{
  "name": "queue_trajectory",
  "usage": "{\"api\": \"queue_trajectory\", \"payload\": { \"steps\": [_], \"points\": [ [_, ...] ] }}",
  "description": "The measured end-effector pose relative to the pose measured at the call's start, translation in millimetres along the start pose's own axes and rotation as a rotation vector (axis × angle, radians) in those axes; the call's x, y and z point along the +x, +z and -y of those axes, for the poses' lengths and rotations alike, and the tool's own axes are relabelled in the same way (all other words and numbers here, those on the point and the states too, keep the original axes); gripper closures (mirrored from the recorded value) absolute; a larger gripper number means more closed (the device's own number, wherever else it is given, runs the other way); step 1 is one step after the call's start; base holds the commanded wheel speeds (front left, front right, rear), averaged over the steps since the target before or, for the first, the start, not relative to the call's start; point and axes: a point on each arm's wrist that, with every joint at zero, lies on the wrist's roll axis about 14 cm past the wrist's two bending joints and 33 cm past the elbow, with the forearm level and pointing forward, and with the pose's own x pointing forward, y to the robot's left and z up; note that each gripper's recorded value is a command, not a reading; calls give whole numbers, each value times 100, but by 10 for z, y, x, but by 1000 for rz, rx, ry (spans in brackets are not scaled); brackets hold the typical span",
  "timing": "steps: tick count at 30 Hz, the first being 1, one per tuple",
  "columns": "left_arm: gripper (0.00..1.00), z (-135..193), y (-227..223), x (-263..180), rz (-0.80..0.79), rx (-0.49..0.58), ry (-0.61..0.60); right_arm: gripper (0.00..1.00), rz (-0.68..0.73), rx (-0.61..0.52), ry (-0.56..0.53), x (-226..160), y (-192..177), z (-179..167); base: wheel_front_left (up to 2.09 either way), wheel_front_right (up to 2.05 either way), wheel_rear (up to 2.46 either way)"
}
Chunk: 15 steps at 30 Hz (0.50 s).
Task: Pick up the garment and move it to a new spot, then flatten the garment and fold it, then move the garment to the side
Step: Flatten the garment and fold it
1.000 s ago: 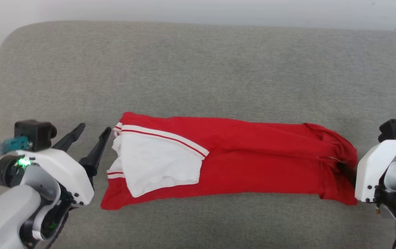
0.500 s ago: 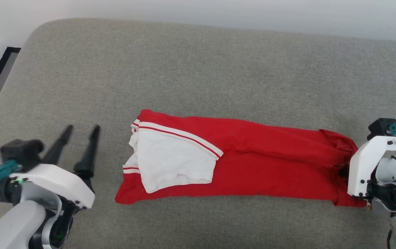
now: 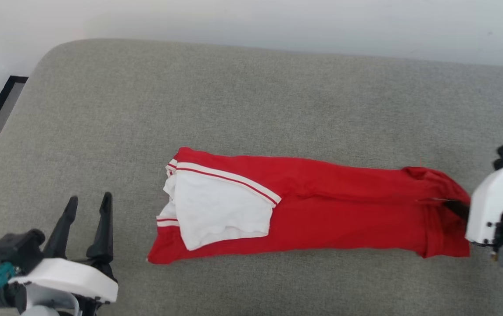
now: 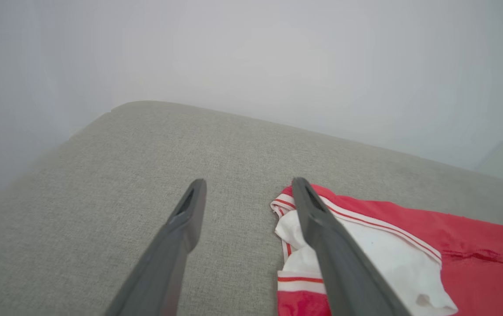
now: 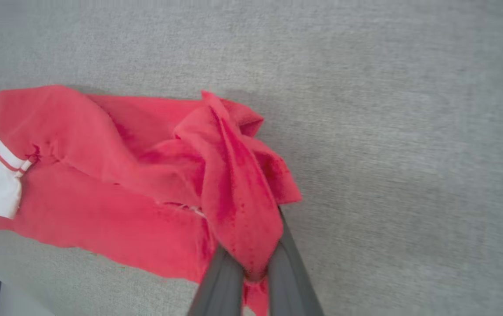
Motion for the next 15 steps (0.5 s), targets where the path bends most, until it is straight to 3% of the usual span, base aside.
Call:
{"api": "queue_trajectory", "payload": {
  "steps": [15],
  "points": [
    [0,82,-169,-132,36,-72,9,100,75,111,-259,-541,77,986,0,0,0]
  ]
}}
